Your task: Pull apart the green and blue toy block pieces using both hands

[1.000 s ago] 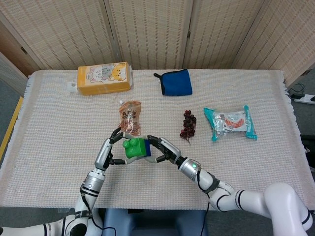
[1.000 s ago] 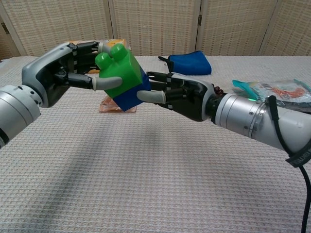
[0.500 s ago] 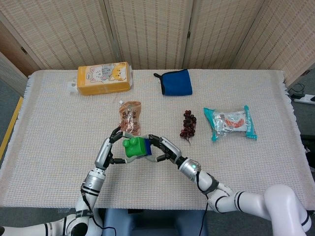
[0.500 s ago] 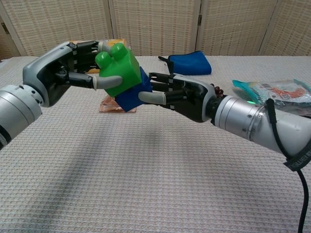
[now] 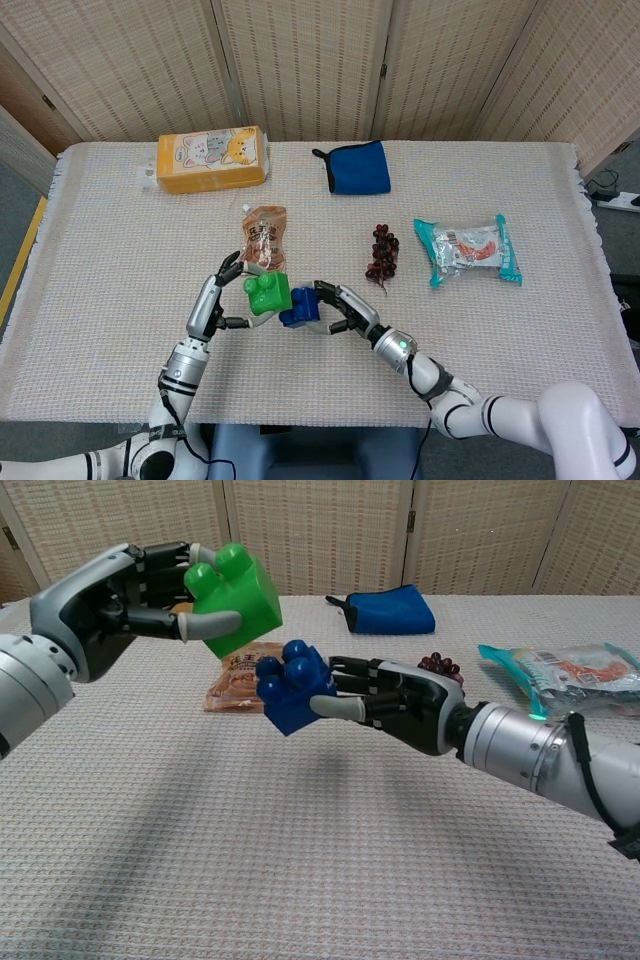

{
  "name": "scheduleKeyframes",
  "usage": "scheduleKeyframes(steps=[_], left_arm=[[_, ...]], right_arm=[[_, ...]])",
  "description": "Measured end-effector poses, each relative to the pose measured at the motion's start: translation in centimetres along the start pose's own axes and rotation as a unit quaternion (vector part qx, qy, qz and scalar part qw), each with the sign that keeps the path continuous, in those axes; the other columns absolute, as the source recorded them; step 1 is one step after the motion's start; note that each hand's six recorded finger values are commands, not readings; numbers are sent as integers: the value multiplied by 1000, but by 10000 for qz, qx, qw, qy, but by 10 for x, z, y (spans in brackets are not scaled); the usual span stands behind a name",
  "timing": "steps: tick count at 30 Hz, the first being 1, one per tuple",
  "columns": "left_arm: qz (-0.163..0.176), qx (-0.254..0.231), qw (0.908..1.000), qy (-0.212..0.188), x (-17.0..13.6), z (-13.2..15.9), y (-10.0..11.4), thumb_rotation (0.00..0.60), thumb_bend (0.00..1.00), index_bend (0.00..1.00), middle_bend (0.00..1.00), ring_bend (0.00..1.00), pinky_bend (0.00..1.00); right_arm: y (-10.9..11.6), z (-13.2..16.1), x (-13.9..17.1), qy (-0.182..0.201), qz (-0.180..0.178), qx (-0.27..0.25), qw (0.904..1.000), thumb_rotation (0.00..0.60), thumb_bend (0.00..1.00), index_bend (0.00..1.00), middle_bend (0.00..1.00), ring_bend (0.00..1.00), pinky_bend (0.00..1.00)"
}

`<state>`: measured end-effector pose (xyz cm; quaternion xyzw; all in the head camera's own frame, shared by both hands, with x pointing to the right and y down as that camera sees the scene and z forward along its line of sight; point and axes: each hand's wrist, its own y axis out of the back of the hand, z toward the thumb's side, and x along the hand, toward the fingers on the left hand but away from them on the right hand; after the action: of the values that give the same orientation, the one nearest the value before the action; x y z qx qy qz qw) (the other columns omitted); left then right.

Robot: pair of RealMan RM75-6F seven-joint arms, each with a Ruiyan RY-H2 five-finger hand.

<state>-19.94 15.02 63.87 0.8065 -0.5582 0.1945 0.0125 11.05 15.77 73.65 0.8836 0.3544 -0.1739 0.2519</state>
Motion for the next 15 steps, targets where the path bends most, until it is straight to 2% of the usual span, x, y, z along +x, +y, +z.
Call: scheduleKeyframes(steps=[5, 8, 11, 15], left_arm=[[204, 54, 9997, -83, -1, 5, 17, 600, 345, 711, 870, 332, 0], [284, 110, 9995, -109, -5, 6, 27, 600, 345, 708, 869, 333, 2], [243, 79, 9996, -85, -10, 4, 32, 600, 345, 701, 870, 339, 33], [244, 185, 9995, 86, -24, -8, 48, 600, 345, 701, 869, 339, 39]], right_arm=[[9, 0, 3, -66, -41, 216, 9997, 600, 379, 852, 398, 360, 143], [16, 5, 4, -66, -89, 525, 9986, 600, 380, 852, 398, 360, 145], [27, 11, 8, -67, -194, 960, 9952, 600, 380, 852, 398, 360, 145], [50, 19, 21, -276, -365, 1683, 9847, 600, 380, 852, 398, 360, 145]])
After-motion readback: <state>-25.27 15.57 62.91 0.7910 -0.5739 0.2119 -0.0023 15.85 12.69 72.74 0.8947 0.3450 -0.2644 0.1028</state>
